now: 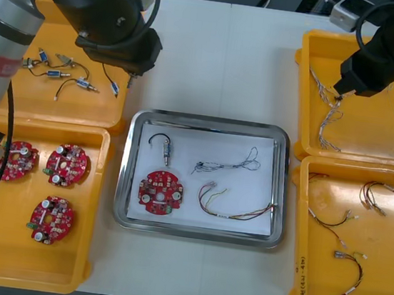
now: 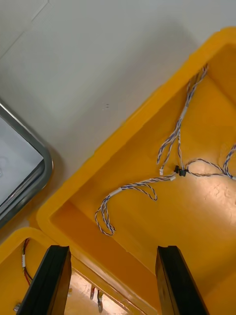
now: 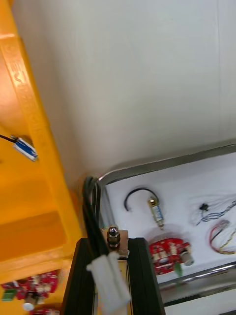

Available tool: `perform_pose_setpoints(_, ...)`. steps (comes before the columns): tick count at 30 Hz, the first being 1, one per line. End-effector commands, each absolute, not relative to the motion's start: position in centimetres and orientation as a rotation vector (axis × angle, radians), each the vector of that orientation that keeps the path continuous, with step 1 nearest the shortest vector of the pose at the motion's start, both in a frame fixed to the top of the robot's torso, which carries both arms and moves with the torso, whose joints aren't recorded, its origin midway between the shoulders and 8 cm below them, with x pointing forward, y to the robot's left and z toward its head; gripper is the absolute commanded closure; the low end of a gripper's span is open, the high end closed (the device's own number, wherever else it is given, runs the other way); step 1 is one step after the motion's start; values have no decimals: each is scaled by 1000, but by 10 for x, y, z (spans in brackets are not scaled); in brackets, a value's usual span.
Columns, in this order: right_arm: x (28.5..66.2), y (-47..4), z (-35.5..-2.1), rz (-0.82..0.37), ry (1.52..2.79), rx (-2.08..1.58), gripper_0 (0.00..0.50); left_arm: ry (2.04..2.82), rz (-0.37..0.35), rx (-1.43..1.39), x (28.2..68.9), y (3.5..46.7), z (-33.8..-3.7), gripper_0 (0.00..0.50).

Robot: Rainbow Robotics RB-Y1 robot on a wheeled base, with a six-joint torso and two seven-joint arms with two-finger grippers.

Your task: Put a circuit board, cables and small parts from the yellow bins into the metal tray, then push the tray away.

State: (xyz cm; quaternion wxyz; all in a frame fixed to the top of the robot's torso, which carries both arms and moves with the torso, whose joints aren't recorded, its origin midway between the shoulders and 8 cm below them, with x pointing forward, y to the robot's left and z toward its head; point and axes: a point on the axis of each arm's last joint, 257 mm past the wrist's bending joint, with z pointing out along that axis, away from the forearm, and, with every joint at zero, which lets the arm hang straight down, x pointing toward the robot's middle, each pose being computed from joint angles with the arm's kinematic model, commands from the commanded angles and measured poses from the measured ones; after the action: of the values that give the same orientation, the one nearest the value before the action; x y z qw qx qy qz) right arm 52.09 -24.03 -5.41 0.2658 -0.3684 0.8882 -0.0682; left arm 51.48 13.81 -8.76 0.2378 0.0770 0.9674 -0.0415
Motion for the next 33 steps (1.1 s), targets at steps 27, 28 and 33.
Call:
perform_pose_setpoints(27, 441, -374, -83, -68, 2587, -19, 0, 2616, -94, 158, 466, 39, -192, 500)
perform_pose_setpoints(28, 436, -378, -87, -67, 2597, -16, 0, 2609, -96, 166, 466, 36, -197, 500)
perform_pose_setpoints(33, 419, -389, -99, -83, 2610, 9, 0, 2605, -98, 168, 461, 32, -216, 500)
